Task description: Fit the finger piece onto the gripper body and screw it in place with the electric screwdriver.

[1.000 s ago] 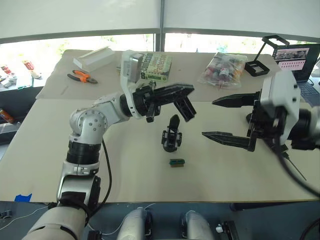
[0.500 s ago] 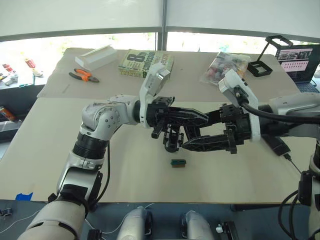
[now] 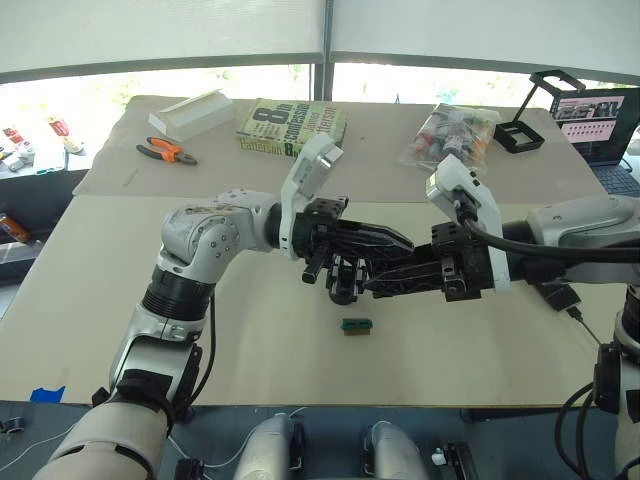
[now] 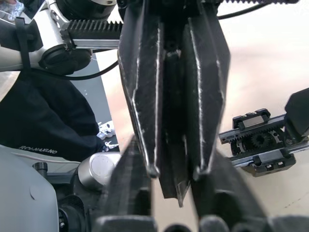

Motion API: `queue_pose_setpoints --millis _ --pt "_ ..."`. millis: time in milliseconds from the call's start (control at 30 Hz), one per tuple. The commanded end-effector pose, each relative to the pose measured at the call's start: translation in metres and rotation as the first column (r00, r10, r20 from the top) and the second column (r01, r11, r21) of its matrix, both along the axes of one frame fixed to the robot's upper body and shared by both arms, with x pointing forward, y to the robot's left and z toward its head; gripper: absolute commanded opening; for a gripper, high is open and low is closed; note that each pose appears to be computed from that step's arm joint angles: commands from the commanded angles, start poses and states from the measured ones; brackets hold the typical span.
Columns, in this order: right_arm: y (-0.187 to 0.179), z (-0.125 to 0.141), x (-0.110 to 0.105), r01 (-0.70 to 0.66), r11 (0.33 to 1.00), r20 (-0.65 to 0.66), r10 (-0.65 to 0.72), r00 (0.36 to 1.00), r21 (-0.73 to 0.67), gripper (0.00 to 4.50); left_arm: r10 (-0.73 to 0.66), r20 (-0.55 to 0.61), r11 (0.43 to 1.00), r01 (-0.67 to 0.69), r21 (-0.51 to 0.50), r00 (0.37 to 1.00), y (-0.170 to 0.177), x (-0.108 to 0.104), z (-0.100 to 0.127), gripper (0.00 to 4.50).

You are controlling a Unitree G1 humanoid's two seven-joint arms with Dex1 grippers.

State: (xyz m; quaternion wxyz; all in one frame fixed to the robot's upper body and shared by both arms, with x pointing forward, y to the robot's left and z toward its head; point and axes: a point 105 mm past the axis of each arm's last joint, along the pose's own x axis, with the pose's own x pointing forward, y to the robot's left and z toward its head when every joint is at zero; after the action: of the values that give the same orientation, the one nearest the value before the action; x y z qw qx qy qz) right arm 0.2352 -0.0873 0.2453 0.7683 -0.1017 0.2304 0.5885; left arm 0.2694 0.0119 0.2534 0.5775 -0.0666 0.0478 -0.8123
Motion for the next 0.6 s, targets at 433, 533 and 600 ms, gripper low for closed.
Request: queue_pose_setpoints --millis 433,533,600 --pt "0.001 0.009 -0.024 -0.082 0.967 0.223 0.027 0.975 0.243 0.39 0.355 0.117 0.929 -0.336 -0.155 0.927 0.073 0.051 0.014 4.37" --pt "-0.002 0.006 -0.031 -0.091 0.937 0.278 -0.007 0.961 0.338 0.39 0.509 0.236 0.859 -0.508 -0.066 0.828 0.117 0.074 -0.017 4.50" --pt "-0.008 -0.002 -0.022 -0.030 0.927 0.308 -0.094 0.947 0.373 0.39 0.531 0.312 0.825 -0.564 0.019 0.788 0.140 0.077 -0.055 4.50"
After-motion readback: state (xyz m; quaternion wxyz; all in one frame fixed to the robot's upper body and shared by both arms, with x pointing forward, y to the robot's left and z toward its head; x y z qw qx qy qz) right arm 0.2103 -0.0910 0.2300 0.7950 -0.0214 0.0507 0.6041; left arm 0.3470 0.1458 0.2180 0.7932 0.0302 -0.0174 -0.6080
